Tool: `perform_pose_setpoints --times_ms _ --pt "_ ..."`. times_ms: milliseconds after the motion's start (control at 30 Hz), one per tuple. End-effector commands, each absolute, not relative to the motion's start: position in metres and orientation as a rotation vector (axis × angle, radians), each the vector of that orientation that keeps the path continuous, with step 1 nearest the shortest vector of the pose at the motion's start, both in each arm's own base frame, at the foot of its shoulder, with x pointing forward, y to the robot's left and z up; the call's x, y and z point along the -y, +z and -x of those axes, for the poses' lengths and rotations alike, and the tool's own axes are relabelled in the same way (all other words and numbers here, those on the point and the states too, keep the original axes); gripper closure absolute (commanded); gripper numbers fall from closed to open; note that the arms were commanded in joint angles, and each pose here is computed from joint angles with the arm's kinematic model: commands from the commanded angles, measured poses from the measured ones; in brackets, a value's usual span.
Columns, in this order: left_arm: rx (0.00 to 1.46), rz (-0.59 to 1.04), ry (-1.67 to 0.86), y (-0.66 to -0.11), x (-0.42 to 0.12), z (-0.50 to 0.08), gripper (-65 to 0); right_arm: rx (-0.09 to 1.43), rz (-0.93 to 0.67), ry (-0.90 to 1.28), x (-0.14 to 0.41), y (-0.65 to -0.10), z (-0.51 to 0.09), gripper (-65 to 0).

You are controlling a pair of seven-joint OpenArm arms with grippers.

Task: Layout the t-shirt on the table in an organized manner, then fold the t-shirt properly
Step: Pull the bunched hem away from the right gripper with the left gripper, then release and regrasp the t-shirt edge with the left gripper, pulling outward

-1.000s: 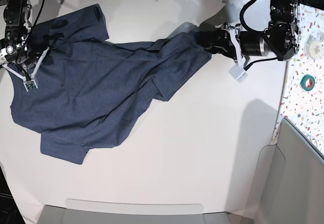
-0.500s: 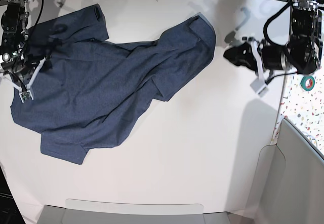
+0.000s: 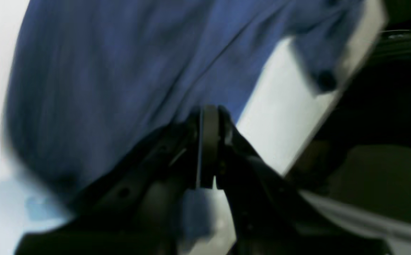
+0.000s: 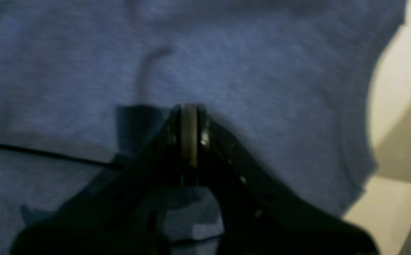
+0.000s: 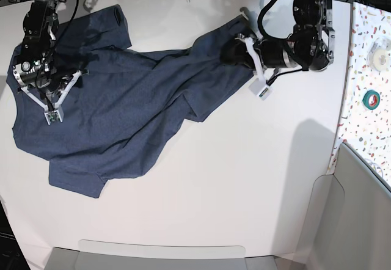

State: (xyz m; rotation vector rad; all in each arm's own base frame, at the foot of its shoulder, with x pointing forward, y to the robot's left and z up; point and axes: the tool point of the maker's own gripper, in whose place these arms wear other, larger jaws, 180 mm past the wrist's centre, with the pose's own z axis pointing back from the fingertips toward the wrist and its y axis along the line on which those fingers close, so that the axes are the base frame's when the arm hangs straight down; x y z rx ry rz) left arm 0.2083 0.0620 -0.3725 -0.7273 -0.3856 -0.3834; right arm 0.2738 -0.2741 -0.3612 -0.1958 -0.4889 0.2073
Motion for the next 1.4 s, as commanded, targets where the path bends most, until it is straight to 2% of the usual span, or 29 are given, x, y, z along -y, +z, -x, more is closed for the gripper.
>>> perform_pose_setpoints --times_ms 0,233,433,600,833,1000,1100,1233,1367 --pt "0.407 0.695 -0.402 -0.369 -0.067 -0.214 -0.4 0.496 0.227 0.209 0.283 -0.355 -0.274 0.0" --pt "0.368 0.414 -0.427 -0.397 -0.108 -0.22 -0.5 0.42 0.214 0.201 0.286 -0.376 -0.256 0.0" --pt "0.35 0.248 -0.446 -0.405 -0.139 -0.224 -0.5 0.381 0.198 0.186 0.291 -0.393 -0.248 0.0" --pt "0.354 0.093 -0.482 -0.402 -0.183 -0.232 -0.5 0.367 0.197 0.186 0.291 -0.397 -0.242 0.0" --pt "0.396 -0.037 -0.498 -0.376 -0.23 -0.245 -0.5 0.364 0.2 0.185 0.292 -0.397 -0.241 0.0" --pt "0.595 0.03 -0.378 -0.338 -0.208 -0.257 -0.5 0.365 0.194 0.182 0.29 -0.398 -0.241 0.0" --pt "0.671 0.2 -0.323 -0.329 -0.163 -0.258 -0.6 0.365 0.192 0.181 0.289 -0.398 -0.241 0.0" --pt "0.658 0.414 -0.26 -0.34 -0.113 -0.243 -0.6 0.365 0.192 0.181 0.289 -0.398 -0.241 0.0" --pt "0.628 0.496 -0.279 -0.346 -0.08 -0.237 -0.6 0.365 0.194 0.181 0.29 -0.398 -0.241 0.0"
